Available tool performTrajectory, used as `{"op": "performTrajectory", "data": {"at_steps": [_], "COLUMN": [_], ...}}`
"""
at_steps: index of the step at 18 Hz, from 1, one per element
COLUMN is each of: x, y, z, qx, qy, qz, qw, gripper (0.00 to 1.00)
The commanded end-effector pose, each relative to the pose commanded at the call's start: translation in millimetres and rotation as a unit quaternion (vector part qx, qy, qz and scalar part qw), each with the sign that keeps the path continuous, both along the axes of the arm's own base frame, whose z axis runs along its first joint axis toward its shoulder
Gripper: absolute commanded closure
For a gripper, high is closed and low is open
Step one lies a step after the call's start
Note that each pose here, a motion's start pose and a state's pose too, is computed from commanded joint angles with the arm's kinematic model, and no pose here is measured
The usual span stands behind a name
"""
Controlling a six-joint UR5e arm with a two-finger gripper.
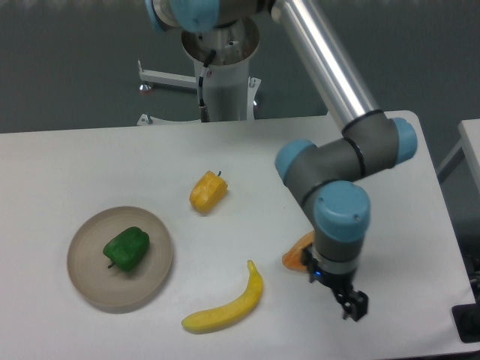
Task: Pick up the green pepper from the plate
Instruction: 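Move the open gripper across the table to above the green pepper on the plate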
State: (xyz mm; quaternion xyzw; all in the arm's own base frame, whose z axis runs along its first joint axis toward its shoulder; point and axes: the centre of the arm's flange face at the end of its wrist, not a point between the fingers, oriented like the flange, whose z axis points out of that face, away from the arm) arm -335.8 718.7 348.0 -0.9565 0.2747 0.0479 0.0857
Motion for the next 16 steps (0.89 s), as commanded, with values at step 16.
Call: {"op": "performTrajectory", "data": {"at_steps": [16], "x": [196.6], "y": [-46.3], "z": [-3.6], "qx": [-0.006], "qy": [-0.172], "qz": [0.171], "qw": [0.9700], "gripper": [0.00]}}
